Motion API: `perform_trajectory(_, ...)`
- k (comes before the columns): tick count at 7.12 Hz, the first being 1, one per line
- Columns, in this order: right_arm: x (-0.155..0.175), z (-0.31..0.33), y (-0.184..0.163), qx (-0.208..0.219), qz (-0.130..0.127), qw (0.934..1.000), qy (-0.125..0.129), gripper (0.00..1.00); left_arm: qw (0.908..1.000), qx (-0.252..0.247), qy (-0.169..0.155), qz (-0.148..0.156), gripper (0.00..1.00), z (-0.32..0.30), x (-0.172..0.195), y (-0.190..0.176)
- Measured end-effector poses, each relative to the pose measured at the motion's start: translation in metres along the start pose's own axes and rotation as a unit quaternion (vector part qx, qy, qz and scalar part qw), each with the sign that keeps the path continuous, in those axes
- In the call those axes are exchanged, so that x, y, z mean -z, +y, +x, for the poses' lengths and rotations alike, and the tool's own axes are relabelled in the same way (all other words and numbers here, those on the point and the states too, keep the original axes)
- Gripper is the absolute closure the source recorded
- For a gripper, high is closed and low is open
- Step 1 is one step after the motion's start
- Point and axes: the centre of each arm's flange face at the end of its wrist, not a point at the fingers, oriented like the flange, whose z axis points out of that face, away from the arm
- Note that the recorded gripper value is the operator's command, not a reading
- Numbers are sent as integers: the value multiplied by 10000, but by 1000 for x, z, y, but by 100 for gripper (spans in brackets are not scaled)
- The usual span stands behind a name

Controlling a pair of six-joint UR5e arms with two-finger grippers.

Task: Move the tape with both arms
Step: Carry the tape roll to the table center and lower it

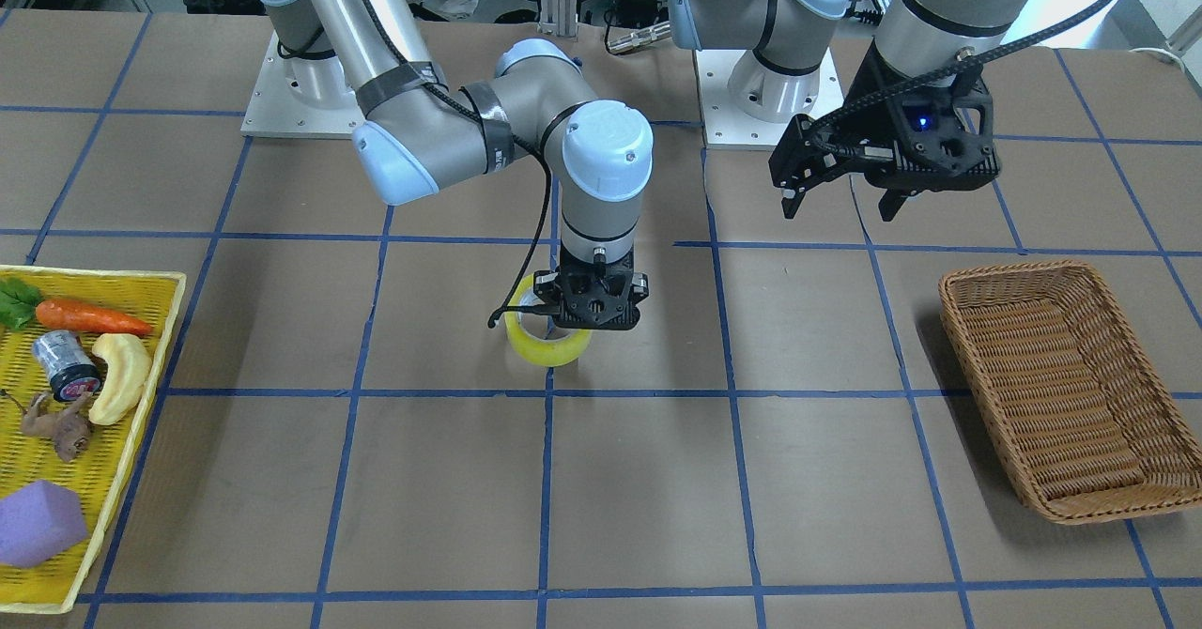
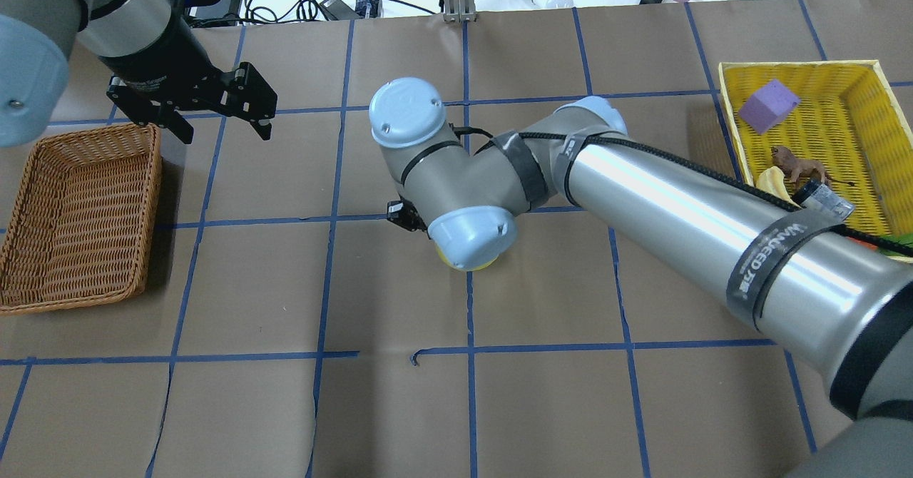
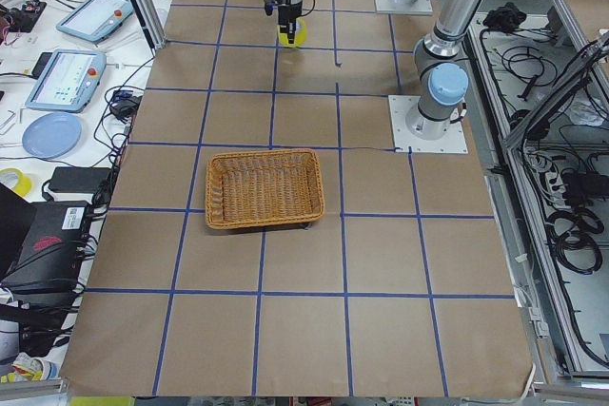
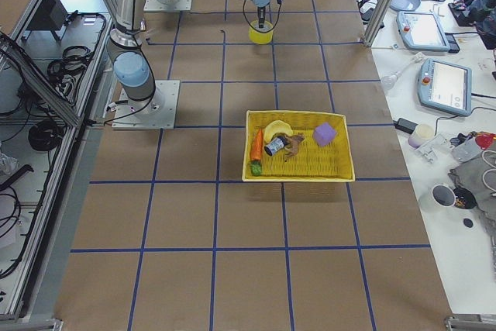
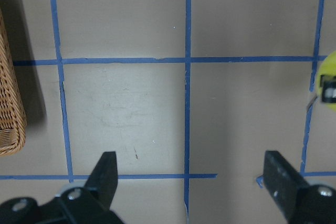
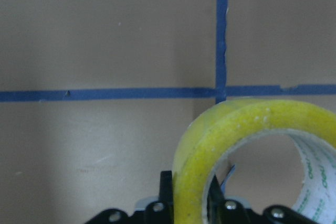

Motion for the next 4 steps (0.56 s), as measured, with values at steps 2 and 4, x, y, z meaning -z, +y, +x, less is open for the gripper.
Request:
perform_trajectory(2,-1,7,53,69,110,9998,152,100,10000,-2,5,2,0,0,0,0)
perform_trajectory(4,-8,14,80,108,295,9995,48,44,10000,-2,6,4,0,0,0,0)
